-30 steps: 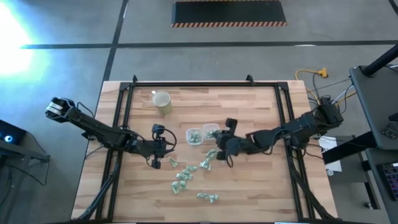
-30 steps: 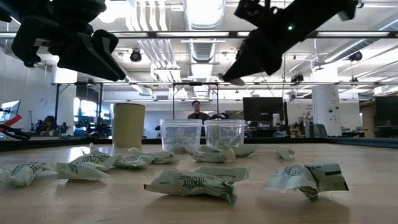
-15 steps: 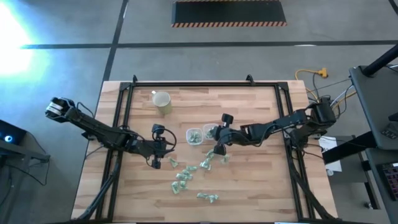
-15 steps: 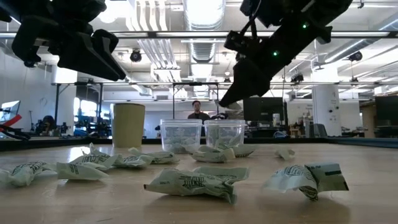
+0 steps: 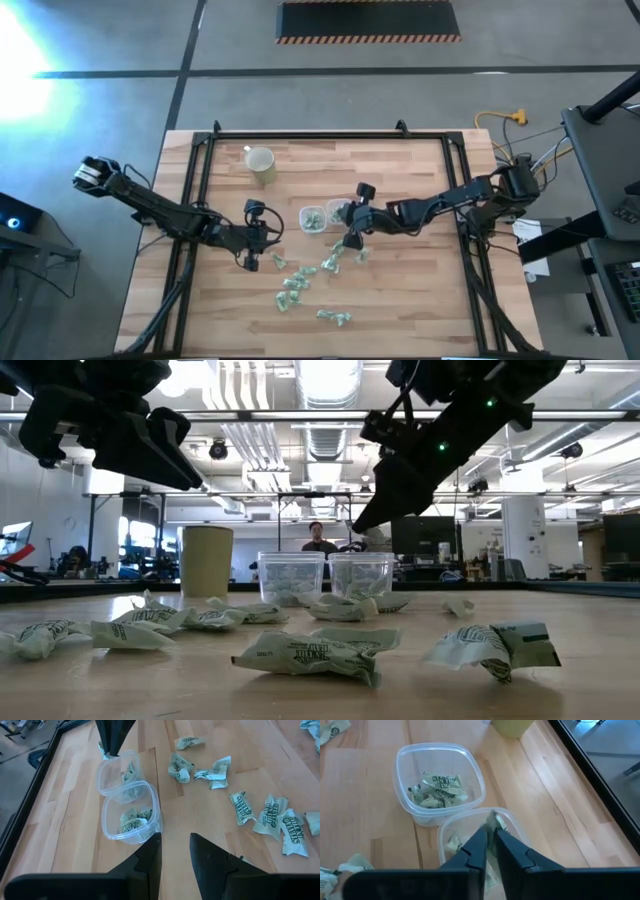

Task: Pick and place items into bin
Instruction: Put the stevia packet into the right transparent bin, then put the stevia packet into the left transparent bin

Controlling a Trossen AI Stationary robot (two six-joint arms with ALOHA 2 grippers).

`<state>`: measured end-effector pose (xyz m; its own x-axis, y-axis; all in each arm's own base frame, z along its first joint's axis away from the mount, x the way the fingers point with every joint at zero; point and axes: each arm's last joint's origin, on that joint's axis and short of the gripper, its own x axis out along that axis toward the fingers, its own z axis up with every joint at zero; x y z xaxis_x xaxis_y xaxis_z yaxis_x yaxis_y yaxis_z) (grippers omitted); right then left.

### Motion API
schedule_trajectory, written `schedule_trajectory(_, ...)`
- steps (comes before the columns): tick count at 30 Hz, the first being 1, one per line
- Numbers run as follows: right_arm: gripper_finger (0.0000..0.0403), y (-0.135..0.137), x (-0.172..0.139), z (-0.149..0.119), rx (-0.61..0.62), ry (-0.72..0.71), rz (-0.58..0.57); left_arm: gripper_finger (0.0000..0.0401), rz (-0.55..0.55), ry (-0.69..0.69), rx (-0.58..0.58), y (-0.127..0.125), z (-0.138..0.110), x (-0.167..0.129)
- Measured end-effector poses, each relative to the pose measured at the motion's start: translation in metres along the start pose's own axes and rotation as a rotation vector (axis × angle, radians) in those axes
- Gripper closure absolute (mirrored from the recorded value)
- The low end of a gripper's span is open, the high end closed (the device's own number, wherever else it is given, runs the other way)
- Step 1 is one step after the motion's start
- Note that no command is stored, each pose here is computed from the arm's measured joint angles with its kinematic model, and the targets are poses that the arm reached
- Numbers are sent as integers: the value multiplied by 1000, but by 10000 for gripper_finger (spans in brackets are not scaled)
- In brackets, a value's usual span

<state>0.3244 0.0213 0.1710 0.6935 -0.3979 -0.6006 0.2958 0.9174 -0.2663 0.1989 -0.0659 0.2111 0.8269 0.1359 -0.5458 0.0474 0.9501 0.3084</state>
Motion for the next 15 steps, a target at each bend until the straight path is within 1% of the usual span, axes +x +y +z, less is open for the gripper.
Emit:
schedule_trajectory(7, 312, 0, 0, -1, 0, 1, -8, 317, 0, 0, 0, 0, 0, 0)
schedule_trajectory(10, 296, 0, 0, 0, -5, 0, -8, 317, -12, 12, 4, 0, -1, 0)
schedule_trajectory(15, 285, 2, -7, 3, -46, -19, 4, 317, -207, 72, -17, -6, -8, -1)
